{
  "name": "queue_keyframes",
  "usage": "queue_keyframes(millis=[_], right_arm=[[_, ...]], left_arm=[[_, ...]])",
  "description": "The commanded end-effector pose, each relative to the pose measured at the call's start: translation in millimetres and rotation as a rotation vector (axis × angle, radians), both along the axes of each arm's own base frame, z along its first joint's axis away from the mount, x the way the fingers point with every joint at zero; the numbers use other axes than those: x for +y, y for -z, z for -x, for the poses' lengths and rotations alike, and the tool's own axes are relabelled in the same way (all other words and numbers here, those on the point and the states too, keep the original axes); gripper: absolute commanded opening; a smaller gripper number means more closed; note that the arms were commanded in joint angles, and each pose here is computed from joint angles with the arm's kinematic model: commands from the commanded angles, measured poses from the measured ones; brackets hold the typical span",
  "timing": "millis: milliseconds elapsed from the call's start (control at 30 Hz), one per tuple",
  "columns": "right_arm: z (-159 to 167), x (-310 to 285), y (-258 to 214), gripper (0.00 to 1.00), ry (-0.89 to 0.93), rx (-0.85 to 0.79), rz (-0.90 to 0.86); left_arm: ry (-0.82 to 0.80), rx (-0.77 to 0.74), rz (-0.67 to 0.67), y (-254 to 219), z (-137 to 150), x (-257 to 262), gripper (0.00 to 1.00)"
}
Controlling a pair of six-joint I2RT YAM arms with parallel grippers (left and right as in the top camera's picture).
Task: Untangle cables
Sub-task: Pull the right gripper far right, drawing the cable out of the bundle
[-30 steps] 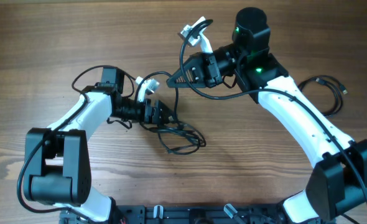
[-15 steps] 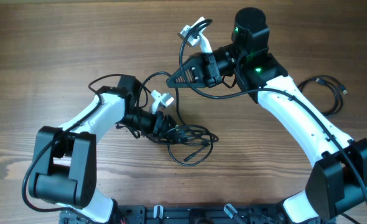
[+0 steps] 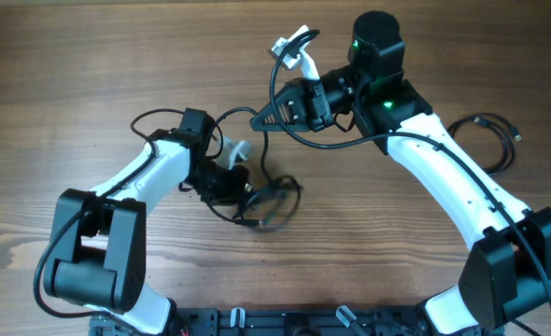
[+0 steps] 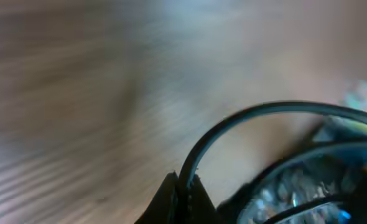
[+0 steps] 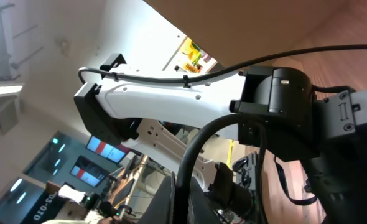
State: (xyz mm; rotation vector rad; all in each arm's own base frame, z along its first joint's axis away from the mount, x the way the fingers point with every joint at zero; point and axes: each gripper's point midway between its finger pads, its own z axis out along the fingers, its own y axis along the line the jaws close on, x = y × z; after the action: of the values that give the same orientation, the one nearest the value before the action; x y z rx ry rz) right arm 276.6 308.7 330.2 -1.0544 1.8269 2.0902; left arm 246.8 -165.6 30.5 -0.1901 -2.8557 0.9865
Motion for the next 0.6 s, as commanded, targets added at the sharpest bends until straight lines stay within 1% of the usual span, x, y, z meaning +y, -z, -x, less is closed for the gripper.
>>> queue_keyframes(millis=[0, 67, 133, 233, 267, 333, 400, 467, 533, 567], right_arm=[[-7, -8, 2, 0.04, -0.006, -0.028, -0.018], [-20, -11, 7, 0.04, 0.054, -0.03, -0.01], [-32, -14, 15, 0.04, 0.117, -0.023, 0.005], [-58, -25, 47, 0.04, 0.274, 0.021, 0.093], [-69, -33, 65, 0.04, 0.352, 0.038, 0.158], [-91, -54, 107, 0.04, 0.528, 0.051, 0.344], [-108, -90, 149, 0.04, 0.691, 0.063, 0.567], [-116, -123, 173, 0.04, 0.796, 0.087, 0.719], [-122, -159, 189, 0.04, 0.89, 0.123, 0.83], [-124, -173, 193, 0.04, 0.923, 0.14, 0.857]], left_arm=[[-0.271, 0.035, -0.381, 31, -20, 58, 0.04], [-0.35, 0.033, -0.472, 35, -25, 78, 0.04], [-0.397, 0.039, -0.505, 36, -27, 88, 0.04], [-0.474, 0.046, -0.569, 38, -30, 109, 0.04], [-0.501, 0.047, -0.589, 39, -31, 117, 0.04], [-0.567, 0.055, -0.623, 41, -32, 135, 0.04], [-0.611, 0.067, -0.624, 44, -32, 148, 0.04], [-0.654, 0.078, -0.624, 46, -31, 160, 0.04], [-0.705, 0.089, -0.621, 49, -31, 174, 0.04], [-0.726, 0.095, -0.621, 50, -30, 180, 0.04]])
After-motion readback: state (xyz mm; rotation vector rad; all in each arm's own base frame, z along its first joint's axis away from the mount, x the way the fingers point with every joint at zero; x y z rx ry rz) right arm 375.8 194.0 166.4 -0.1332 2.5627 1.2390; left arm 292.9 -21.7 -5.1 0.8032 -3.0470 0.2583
